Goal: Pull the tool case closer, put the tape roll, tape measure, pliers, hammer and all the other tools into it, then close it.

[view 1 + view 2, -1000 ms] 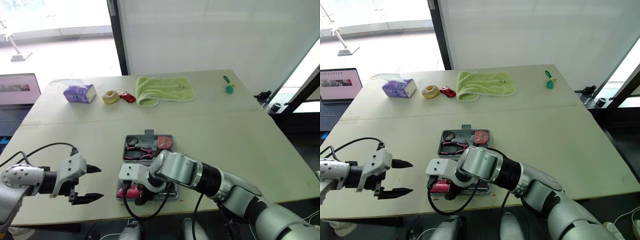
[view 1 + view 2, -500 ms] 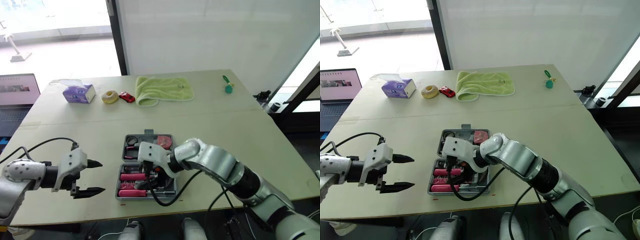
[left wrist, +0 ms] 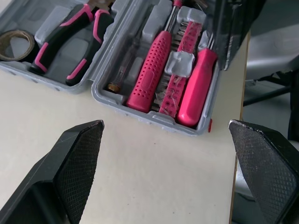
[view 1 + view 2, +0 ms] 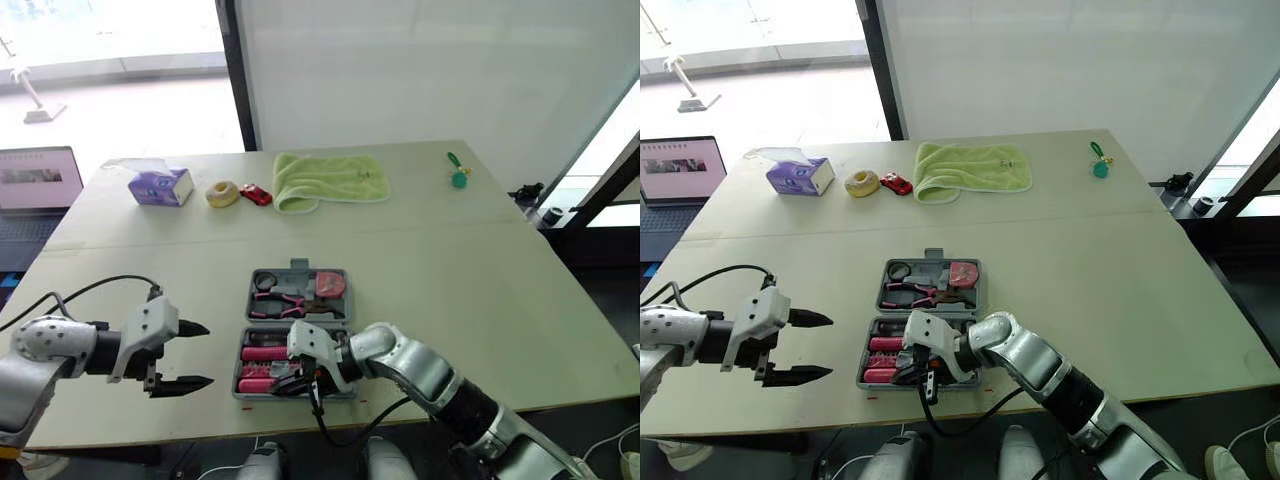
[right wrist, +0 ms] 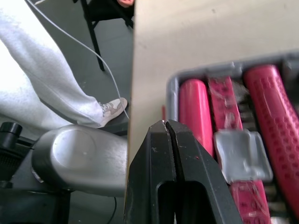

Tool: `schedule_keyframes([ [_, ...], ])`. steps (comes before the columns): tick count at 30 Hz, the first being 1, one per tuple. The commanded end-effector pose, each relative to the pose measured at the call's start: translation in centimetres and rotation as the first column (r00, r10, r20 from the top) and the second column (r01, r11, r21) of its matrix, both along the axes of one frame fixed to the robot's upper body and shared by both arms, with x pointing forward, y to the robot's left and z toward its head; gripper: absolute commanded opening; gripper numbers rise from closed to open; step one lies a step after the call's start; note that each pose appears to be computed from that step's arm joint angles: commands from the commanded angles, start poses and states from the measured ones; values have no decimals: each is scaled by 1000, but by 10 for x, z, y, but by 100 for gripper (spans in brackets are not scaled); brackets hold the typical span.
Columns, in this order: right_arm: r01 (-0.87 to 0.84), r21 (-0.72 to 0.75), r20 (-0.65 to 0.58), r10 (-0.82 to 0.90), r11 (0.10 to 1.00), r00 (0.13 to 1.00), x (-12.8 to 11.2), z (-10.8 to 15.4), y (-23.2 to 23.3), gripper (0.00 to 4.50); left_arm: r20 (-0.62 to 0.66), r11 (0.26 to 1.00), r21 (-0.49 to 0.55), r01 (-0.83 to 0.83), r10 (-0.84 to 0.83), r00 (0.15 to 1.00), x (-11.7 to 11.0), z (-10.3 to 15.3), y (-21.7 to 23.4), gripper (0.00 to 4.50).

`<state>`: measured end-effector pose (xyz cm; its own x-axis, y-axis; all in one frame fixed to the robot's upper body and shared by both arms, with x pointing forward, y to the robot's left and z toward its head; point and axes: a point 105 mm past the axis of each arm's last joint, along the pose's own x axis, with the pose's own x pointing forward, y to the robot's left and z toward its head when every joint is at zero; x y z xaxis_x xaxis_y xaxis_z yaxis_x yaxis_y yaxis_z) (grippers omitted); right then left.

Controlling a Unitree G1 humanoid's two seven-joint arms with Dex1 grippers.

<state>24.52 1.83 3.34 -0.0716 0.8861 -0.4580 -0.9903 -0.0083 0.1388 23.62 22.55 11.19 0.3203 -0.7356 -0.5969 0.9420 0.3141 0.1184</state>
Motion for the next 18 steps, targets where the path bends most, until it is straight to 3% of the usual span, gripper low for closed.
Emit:
schedule_keyframes([
  [1, 6, -31, 30, -5, 1000, 1000, 7, -18, -7, 4, 22, 1000, 28, 12, -13, 1000, 2, 5, 1, 450],
  [4, 31, 31, -3, -31, 999, 1000, 10, -10, -9, 4, 19, 1000, 24, -3, 2, 1000, 3, 5, 2, 450],
  [8, 50, 236, -14, -48, 971, 999, 15, 51, -8, 4, 41, 999, -26, -26, 27, 999, 11, 12, 1, 450],
  [11, 65, 275, -17, -62, 959, 998, 13, 72, -14, 4, 48, 998, -56, -38, 41, 998, 15, 15, 0, 450],
  [15, 201, 337, 124, -255, 920, 959, 37, 107, -53, 4, 98, 992, -63, -111, 117, 988, 37, 13, 11, 450],
  [18, 252, 144, 227, -280, 957, 933, 48, 90, -97, 0, 139, 988, -52, -143, 149, 979, 51, 1, 17, 372],
])
